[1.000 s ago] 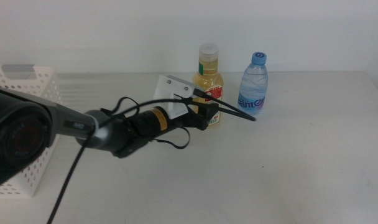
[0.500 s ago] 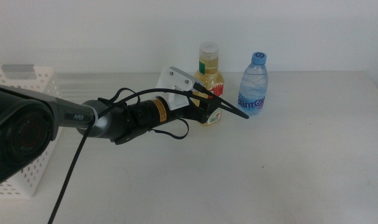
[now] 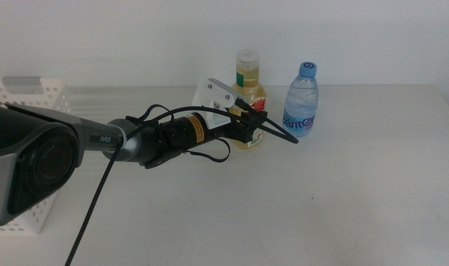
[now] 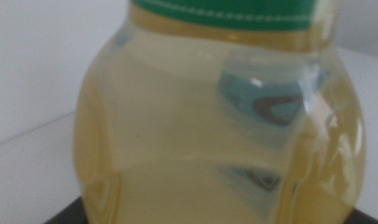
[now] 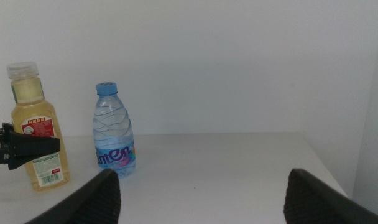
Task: Use arms to grab the bottles and put them into the dustbin to the left of the table.
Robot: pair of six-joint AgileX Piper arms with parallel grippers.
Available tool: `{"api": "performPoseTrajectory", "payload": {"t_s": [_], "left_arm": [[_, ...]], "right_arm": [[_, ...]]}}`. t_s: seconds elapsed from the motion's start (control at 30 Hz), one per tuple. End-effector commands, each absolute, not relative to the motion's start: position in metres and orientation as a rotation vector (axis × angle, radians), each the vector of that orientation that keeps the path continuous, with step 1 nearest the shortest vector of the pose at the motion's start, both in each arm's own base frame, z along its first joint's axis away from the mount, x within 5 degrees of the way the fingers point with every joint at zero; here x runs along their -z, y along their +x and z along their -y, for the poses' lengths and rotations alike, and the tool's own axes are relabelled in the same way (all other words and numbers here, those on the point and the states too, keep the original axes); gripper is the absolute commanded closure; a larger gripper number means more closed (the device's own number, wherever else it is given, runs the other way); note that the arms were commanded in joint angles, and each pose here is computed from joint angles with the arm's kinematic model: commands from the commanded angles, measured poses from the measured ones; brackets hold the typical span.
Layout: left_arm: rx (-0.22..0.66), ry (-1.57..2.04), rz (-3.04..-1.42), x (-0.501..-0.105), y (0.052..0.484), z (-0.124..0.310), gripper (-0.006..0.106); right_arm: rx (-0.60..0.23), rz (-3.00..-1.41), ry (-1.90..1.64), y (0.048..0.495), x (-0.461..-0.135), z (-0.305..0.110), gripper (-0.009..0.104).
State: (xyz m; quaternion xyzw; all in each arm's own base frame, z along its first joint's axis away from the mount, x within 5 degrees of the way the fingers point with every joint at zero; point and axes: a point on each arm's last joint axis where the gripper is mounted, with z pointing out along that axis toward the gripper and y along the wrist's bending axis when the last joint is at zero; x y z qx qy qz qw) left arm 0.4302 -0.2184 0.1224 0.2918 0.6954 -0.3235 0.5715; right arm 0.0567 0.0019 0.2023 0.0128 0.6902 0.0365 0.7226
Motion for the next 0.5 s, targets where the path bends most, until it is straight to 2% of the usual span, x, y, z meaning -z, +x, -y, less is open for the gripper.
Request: {"api": "performPoseTrajectory", "payload": {"t_s": [0.0, 0.1, 0.2, 0.3, 0.47], "left_arm": [[0.788, 0.648, -1.506, -0.172, 0.432, 0.219, 0.06], [0.779, 0.683, -1.563, -0.18, 0.426, 0.218, 0.087], [0.728, 0.74, -1.579, -0.193, 0.413, 0.214, 0.1], [0.69, 0.696, -1.6, -0.213, 0.4, 0.204, 0.1], [0.622, 0.642, -1.65, -0.241, 0.368, 0.184, 0.09]], "right_arm": [[-0.057, -1.412, 0.028, 0.053, -0.213, -0.001, 0.008], [-0.057, -1.412, 0.028, 0.053, -0.213, -0.001, 0.008], [-0.057, -1.412, 0.028, 0.053, -0.213, -0.001, 0.008], [-0.057, -1.412, 0.028, 0.053, -0.213, -0.001, 0.008], [-0.057, -1.412, 0.028, 0.053, -0.213, -0.001, 0.008]]}}
